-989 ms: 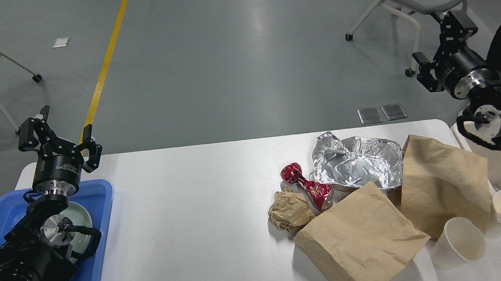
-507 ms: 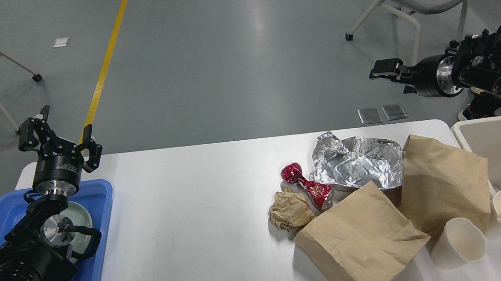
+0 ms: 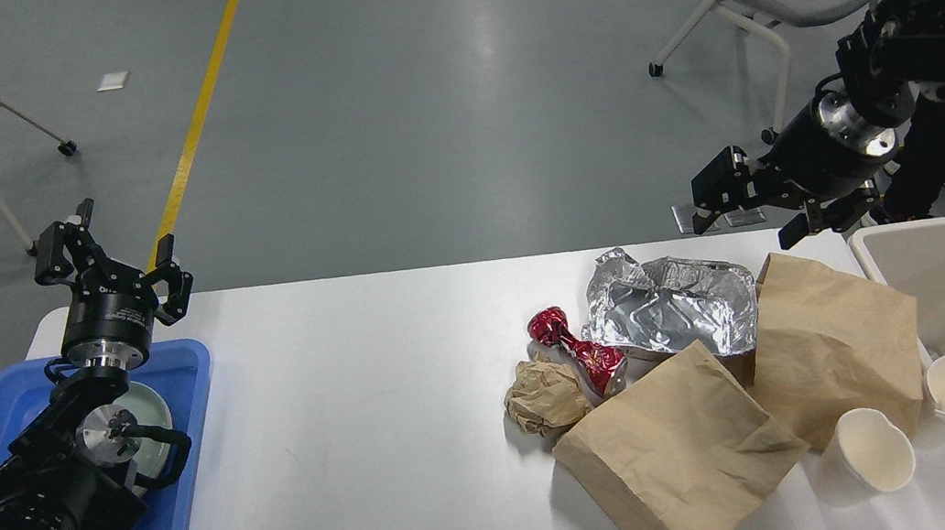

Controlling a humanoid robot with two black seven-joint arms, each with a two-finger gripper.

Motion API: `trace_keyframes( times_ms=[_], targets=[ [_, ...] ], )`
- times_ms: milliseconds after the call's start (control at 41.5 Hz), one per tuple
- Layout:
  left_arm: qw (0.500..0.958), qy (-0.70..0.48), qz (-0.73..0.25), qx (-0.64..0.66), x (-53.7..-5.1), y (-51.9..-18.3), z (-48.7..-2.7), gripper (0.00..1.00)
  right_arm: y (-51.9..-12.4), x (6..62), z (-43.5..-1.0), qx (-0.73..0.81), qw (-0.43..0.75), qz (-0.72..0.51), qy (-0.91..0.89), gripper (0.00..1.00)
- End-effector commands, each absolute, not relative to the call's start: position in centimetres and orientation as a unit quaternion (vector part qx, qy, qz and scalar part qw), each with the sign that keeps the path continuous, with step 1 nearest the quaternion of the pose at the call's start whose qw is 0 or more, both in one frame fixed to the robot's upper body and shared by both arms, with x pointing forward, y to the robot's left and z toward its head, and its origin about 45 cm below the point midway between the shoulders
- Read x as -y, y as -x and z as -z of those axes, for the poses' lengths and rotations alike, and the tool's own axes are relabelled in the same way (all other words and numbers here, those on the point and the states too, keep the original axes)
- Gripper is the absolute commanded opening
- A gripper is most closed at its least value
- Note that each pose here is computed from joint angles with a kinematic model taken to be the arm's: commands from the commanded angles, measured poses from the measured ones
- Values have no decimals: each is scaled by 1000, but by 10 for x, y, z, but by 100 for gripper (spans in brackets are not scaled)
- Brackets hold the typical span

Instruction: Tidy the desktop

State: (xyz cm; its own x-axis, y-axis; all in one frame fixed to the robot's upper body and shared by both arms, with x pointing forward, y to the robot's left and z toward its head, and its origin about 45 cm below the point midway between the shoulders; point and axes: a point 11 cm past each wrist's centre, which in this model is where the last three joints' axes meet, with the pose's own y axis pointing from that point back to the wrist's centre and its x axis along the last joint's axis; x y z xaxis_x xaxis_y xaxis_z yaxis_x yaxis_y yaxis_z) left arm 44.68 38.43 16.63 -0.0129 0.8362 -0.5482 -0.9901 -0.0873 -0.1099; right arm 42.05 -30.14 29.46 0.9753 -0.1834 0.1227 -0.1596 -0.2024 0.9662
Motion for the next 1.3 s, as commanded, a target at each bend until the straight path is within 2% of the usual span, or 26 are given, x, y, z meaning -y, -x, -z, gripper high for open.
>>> trace_keyframes(
  times_ms=[0,121,217,338,555,675,941,1182,1278],
  targets=[
    [657,248,-694,-155,-384,-447,-166,97,-408,307,-303,81,640,43,-763,100],
    [657,248,-694,-155,-384,-447,-166,97,-401,330,-288,62,684,44,-726,100],
    [657,248,-694,-155,-384,-447,-166,97,-380,372,-249,45,721,62,-689,100],
    [657,248,-694,-155,-384,-447,-166,97,-348,450,-209,82,752,83,-648,100],
    [657,247,-695,-155,-385,-447,-167,97,-310,511,-202,147,747,125,-636,100],
    [657,248,-694,-155,-384,-447,-166,97,-293,529,-193,166,747,134,-629,100],
    [657,248,-694,-155,-384,-447,-166,97,-286,513,-161,175,715,145,-661,100],
    [657,248,-694,-155,-384,-447,-166,97,-271,532,-137,186,739,122,-636,100],
    [657,248,-694,-155,-384,-447,-166,97,-280,533,-133,217,740,81,-631,93]
  ],
)
